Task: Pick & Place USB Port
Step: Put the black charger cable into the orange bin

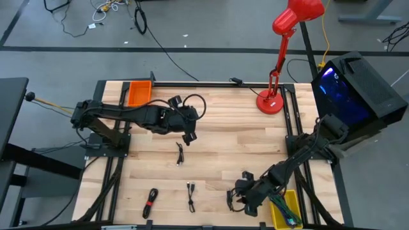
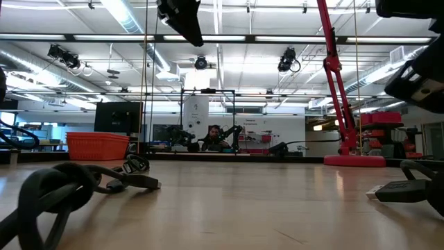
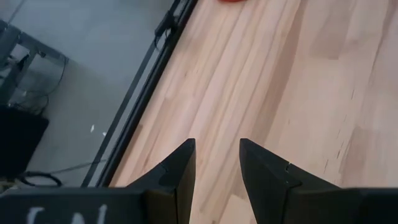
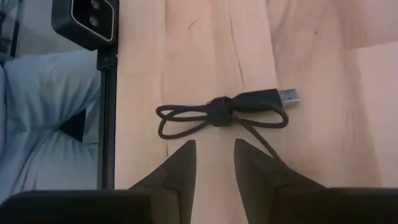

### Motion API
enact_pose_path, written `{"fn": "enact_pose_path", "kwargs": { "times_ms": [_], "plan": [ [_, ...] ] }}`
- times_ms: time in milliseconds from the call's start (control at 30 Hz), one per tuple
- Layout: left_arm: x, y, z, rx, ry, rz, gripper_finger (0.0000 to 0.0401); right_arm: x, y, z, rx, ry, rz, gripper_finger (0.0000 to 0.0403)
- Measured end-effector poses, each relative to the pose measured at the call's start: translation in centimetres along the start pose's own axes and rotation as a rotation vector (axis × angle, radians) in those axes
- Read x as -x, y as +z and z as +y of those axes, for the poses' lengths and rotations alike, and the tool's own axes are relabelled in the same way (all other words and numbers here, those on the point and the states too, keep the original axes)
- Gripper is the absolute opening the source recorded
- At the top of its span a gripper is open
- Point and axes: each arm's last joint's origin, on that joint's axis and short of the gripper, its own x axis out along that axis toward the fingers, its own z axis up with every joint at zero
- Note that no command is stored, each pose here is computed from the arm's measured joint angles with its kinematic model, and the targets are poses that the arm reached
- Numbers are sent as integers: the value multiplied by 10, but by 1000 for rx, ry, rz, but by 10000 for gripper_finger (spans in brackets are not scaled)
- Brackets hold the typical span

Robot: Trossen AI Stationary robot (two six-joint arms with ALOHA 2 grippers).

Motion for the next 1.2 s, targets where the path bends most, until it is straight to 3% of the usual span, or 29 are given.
{"fn": "enact_pose_path", "kwargs": {
  "times_ms": [433, 933, 1200],
  "plan": [
    [9, -9, -10, -30, -1, 38, 128, -7, 7, -18, 11, -119, -16, 109],
    [9, -9, -10, -30, 1, 39, 128, -10, 15, -27, 37, -125, -13, 109],
    [9, -9, -10, -30, 2, 40, 128, -29, 8, -30, 38, -121, 34, 109]
  ]
}}
